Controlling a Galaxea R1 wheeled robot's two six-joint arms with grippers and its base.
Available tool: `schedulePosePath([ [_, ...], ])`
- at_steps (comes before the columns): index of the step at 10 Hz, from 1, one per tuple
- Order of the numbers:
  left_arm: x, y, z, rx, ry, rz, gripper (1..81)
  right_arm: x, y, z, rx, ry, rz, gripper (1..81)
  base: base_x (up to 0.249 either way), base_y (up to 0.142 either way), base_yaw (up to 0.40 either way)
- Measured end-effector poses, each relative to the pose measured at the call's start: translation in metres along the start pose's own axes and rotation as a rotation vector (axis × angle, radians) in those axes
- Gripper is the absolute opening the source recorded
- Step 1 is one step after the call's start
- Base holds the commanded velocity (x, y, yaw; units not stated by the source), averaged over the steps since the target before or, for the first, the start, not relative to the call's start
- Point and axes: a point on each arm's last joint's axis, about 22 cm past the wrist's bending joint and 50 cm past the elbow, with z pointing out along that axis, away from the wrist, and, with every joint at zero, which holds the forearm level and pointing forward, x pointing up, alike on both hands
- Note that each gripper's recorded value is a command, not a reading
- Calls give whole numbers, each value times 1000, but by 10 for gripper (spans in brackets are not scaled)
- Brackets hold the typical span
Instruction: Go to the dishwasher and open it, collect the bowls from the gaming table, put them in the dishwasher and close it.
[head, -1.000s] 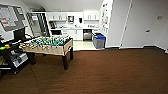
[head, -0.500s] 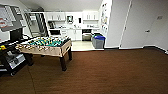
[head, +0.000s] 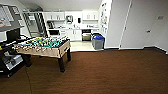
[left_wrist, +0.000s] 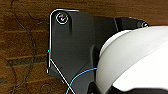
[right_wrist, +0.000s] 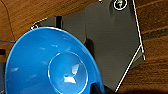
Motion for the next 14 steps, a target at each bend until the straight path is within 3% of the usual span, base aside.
schedulePosePath([
  [14, 2, 0, 0, -2, 3, 1, 10, 4, 1, 1, -7, 0, -3, 10, 130, 0, 0],
])
